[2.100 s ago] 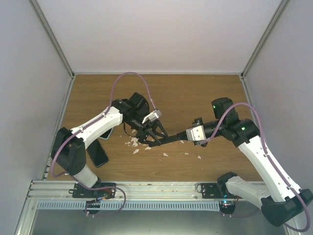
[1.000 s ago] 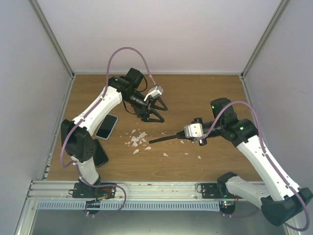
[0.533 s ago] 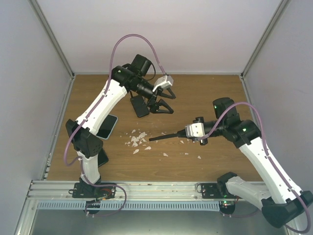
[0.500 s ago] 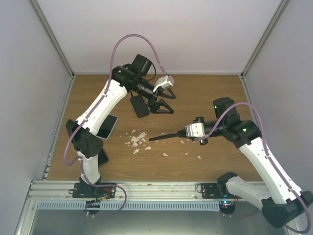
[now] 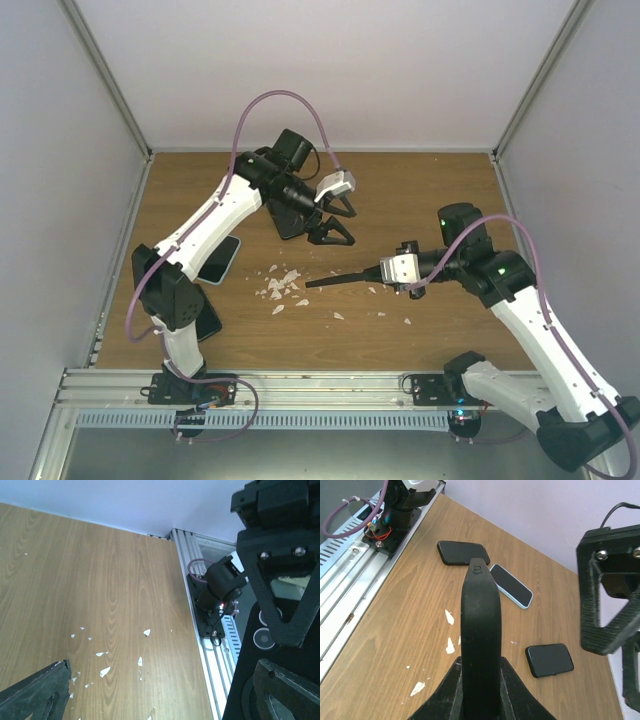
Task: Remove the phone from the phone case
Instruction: Adjust the phone.
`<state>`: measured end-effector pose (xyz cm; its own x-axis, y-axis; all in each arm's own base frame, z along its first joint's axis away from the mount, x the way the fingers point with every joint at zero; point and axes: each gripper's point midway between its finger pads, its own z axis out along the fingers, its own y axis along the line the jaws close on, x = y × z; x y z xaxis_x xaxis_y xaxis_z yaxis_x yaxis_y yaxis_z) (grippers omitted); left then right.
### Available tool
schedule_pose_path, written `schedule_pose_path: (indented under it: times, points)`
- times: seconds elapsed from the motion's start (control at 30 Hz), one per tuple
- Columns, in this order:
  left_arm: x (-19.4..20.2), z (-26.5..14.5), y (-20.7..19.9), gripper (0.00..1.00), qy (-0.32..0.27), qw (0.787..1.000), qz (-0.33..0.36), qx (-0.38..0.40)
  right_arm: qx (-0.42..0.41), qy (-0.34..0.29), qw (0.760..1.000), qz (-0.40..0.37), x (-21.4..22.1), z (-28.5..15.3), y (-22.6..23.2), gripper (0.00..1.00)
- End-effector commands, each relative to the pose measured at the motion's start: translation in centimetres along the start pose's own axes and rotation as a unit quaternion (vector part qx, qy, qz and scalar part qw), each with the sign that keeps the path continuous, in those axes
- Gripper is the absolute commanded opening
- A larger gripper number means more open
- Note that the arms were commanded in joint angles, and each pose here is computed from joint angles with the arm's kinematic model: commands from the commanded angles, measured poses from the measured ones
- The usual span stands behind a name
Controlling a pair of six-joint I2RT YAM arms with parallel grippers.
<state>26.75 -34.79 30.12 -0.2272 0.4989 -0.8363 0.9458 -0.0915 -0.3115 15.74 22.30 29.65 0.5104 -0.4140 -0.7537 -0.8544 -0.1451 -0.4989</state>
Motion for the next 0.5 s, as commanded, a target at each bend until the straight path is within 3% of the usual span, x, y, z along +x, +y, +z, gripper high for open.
schedule_pose_path:
  times: [0.0, 0.47]
  points:
    - [-2.6, -0.6, -0.5, 0.99, -0.016, 0.999, 0.017, -0.021, 0.012, -0.027, 0.999, -0.024, -1.4, -0.4, -0.2, 0.01]
    - [-4.3, -3.2, -1.3, 0.99, -0.014, 0.992, 0.069, -0.105, 0.019, -0.022, 0.999, 0.036, -0.7, -1.0, -1.6, 0.01]
